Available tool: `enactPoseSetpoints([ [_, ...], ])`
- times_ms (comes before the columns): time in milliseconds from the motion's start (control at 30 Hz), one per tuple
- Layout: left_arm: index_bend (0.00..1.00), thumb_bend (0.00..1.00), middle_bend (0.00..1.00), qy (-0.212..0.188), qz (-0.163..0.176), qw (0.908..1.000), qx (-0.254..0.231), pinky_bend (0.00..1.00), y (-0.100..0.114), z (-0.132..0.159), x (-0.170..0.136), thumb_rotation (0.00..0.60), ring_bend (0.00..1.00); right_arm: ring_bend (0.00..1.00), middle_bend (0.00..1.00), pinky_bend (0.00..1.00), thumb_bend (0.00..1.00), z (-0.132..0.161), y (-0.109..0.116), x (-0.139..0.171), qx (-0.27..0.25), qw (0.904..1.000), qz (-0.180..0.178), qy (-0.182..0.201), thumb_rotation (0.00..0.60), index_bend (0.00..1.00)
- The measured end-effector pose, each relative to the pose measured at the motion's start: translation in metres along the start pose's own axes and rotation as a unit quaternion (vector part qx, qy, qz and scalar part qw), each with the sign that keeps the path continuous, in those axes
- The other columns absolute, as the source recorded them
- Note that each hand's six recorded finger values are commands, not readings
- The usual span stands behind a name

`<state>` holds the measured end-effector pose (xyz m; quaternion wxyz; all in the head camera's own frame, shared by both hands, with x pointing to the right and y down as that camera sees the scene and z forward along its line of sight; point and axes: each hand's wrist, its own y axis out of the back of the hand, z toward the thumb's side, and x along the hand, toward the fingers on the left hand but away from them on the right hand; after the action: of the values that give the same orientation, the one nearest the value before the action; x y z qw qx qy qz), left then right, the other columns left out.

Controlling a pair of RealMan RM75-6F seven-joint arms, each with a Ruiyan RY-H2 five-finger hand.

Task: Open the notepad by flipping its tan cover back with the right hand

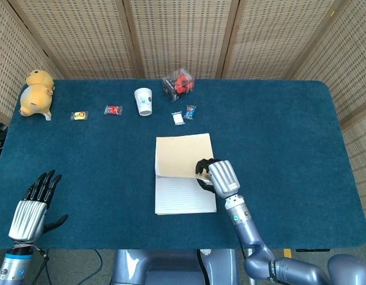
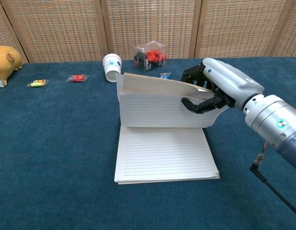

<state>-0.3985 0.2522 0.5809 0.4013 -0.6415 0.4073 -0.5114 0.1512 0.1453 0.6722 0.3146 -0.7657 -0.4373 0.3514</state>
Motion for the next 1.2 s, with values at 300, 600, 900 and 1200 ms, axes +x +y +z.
enactPoseSetpoints([
  [300,0.00,0.07,0.00,0.000,-0.002,1.0000,0.001,0.17,-0.001,0.000,0.001,0.600,0.00,0.63,0.70,0.72,0.63,-0.012,0.020,0.006,0.002,0.9999,-0.014,-0.001,0.600,0.76],
  [600,0.00,0.07,0.00,-0.003,-0.002,1.0000,0.004,0.17,-0.002,0.002,0.000,0.600,0.00,0.64,0.71,0.72,0.63,-0.012,0.024,0.040,-0.011,0.9995,-0.003,0.030,0.600,0.76],
  [900,0.00,0.07,0.00,-0.007,0.000,1.0000,0.007,0.17,-0.002,0.005,-0.002,0.600,0.00,0.64,0.71,0.72,0.63,-0.014,0.024,0.082,-0.014,0.9982,0.019,0.055,0.600,0.76],
  [1200,0.00,0.07,0.00,-0.009,0.000,0.9999,0.007,0.17,-0.002,0.007,-0.003,0.600,0.00,0.64,0.71,0.73,0.63,-0.014,0.019,0.113,-0.010,0.9977,0.034,0.058,0.600,0.76],
])
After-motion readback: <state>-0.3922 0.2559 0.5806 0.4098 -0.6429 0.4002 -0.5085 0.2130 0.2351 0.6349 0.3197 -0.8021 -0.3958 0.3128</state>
